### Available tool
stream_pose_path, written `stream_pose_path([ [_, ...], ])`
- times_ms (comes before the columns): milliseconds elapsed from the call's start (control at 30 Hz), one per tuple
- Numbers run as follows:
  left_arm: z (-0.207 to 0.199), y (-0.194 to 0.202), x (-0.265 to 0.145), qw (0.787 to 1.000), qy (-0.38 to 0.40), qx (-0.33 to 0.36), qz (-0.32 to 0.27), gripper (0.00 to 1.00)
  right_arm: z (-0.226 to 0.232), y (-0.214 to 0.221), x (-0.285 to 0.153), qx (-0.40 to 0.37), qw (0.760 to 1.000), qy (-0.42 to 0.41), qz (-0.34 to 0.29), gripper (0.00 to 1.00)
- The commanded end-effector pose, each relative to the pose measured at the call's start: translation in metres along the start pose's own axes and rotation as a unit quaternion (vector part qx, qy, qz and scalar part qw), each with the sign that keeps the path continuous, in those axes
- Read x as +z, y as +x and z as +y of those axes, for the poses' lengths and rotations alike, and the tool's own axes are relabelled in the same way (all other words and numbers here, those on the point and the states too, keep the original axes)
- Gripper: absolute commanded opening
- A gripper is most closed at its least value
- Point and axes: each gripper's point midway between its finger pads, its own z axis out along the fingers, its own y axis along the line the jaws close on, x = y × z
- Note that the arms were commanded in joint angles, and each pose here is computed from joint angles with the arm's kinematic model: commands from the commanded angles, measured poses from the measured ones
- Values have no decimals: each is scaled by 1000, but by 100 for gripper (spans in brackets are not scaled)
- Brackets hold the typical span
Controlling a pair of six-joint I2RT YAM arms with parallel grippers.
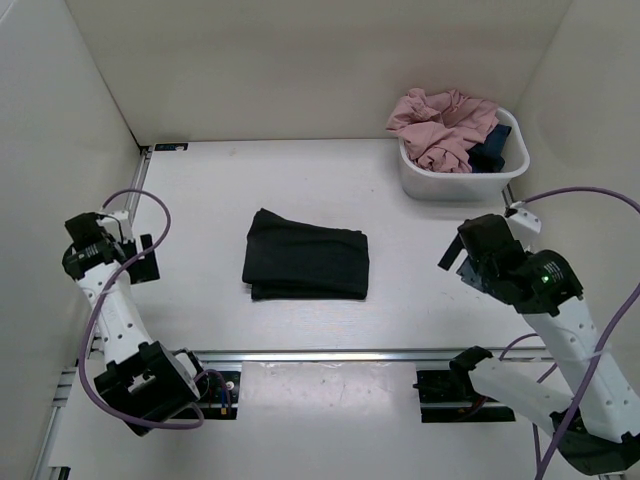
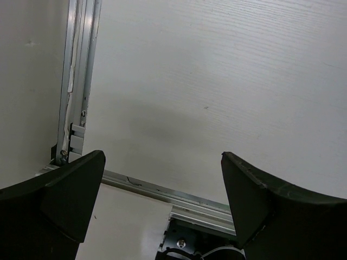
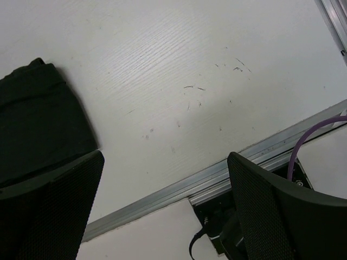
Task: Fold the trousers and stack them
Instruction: Fold the trousers
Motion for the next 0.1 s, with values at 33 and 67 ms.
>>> stream_pose_path([
  [33, -3, -6, -7, 1000, 10, 6, -23, 100, 0, -8, -2, 27, 999, -16, -27, 99],
  [67, -3, -6, -7, 1000, 10, 6, -23, 100, 1, -8, -2, 30, 999, -19, -30, 99],
])
